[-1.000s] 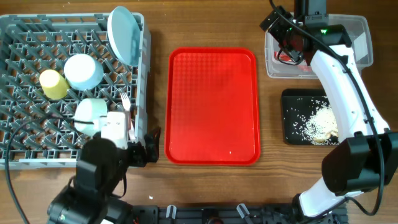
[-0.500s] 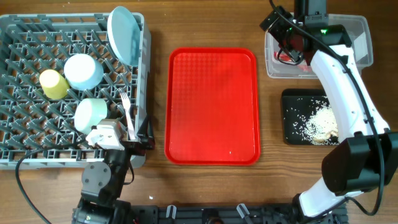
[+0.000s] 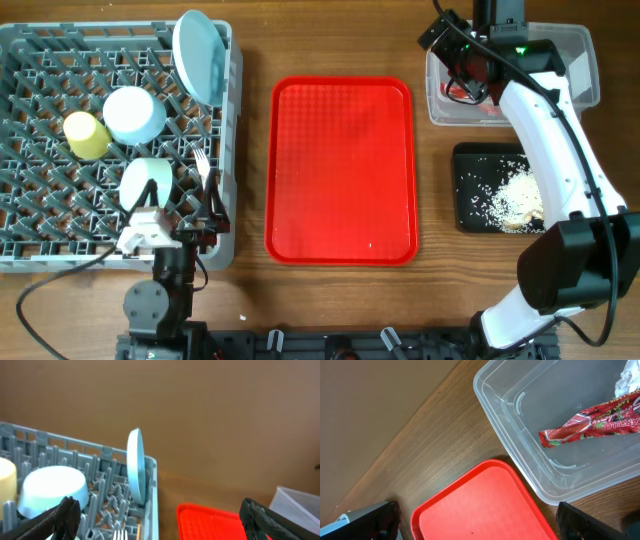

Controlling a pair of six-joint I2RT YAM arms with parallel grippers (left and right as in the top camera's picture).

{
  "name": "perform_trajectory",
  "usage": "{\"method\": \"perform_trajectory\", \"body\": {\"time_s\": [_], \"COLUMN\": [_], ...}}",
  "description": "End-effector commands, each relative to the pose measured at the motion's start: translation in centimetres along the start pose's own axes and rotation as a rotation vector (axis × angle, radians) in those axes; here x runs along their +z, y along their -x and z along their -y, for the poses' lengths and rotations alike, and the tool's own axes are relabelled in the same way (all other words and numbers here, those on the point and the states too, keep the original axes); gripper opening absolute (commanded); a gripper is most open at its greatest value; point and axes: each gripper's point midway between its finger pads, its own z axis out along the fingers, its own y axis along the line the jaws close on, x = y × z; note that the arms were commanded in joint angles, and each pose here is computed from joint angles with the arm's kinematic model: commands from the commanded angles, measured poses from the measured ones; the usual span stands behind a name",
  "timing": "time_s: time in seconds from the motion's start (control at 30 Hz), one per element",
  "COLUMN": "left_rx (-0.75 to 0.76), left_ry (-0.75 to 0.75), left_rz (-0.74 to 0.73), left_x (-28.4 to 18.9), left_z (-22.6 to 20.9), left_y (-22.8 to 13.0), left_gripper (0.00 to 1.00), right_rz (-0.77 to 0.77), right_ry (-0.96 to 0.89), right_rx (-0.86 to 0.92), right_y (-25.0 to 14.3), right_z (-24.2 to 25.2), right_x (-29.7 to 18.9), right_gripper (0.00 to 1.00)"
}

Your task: Sort waste into correct bins and load items into the dishwasher rack

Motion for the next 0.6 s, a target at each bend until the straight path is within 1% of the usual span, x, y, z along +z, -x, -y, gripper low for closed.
{"method": "perform_trajectory", "body": {"time_s": [0.0, 0.13, 0.17, 0.27, 0.37, 0.43, 0.57], "left_rx": [0.014, 0.018, 0.019, 0.025, 0.025, 0.023, 0.022], "left_ry": [0.009, 0.037, 0.052, 0.080, 0.093, 0.135, 0.141], "left_rz": [0.045, 0.058, 0.049, 0.002, -0.080, -0.149, -0.146], "left_x": [-0.2, -0.3, -0.3, -0.3, -0.5, -0.8, -0.8], "left_z": [-0.7, -1.4, -1.7, -2.6, -3.3, -4.3, -4.5], "left_y": [-0.2, 0.1, -0.1, -1.2, -3.1, -4.7, -4.6], "left_gripper": [1.00, 1.00, 1.00, 1.00, 1.00, 1.00, 1.00], "right_rz": [0.018, 0.018, 0.018, 0.018, 0.018, 0.018, 0.018], "right_ry": [-0.004, -0.004, -0.004, -0.004, -0.004, -0.004, -0.004], "right_rx": [-0.012, -0.012, -0.012, -0.012, -0.012, -0.012, -0.012], "right_y": [0.4, 0.4, 0.4, 0.4, 0.4, 0.4, 0.4], "right_z": [0.1, 0.1, 0.1, 0.1, 0.1, 0.1, 0.1], "right_x": [-0.3, -0.3, -0.3, -0.3, -0.3, -0.3, -0.3], "right_gripper": [1.00, 0.99, 1.00, 1.00, 1.00, 1.00, 1.00]}}
